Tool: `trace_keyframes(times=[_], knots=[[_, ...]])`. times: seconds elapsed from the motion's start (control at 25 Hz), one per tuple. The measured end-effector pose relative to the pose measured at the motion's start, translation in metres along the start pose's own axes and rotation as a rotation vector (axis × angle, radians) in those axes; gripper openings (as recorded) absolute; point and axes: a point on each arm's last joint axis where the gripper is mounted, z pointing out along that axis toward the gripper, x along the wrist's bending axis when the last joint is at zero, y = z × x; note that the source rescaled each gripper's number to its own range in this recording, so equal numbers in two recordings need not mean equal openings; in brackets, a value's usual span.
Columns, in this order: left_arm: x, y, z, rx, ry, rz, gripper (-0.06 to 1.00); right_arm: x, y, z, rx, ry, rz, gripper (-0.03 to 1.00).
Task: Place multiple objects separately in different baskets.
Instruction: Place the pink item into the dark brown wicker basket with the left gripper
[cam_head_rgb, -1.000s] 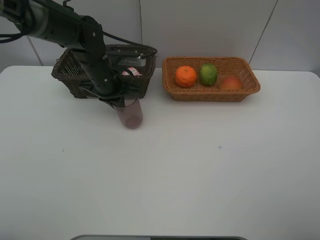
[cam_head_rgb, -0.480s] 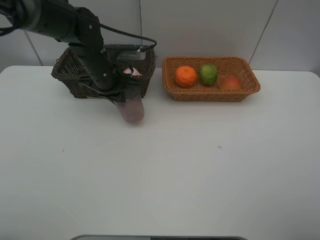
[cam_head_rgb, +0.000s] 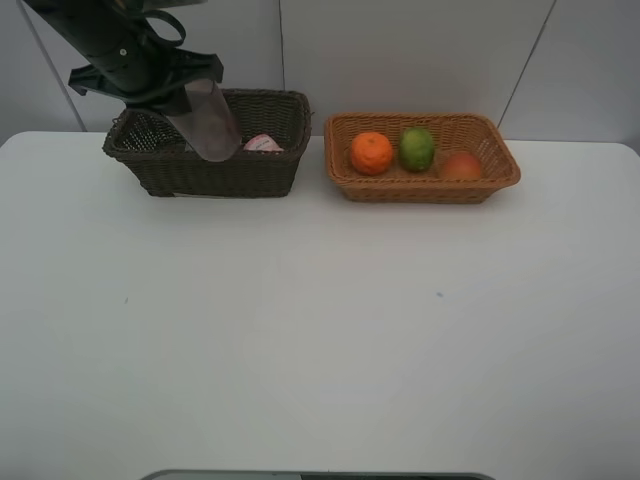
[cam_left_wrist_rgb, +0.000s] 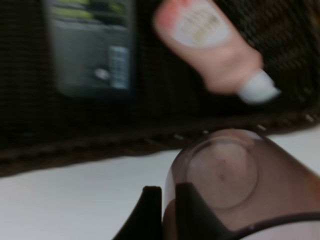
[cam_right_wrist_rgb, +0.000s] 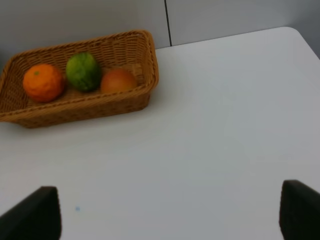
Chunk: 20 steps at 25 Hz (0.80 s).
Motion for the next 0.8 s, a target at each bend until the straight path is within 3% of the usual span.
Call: trace_keyframes(times=[0.24, 0.36, 0.56, 0.8], knots=[[0.057, 0.016, -0.007, -0.110, 0.108, -0.057, 0.00, 0.000, 0.000, 0.000, 0.000, 0.000, 0.000, 0.95], [0.074, 0.024, -0.010, -0.187, 0.146, -0.045, 0.00, 0.000, 0.000, 0.000, 0.000, 0.000, 0.000, 0.95], [0.085, 0.032, -0.004, -0.279, 0.164, -0.029, 0.00, 0.000, 0.000, 0.000, 0.000, 0.000, 0.000, 0.95], [0.092, 0.026, 0.035, -0.266, 0.176, 0.015, 0.00, 0.000, 0.000, 0.000, 0.000, 0.000, 0.000, 0.95]])
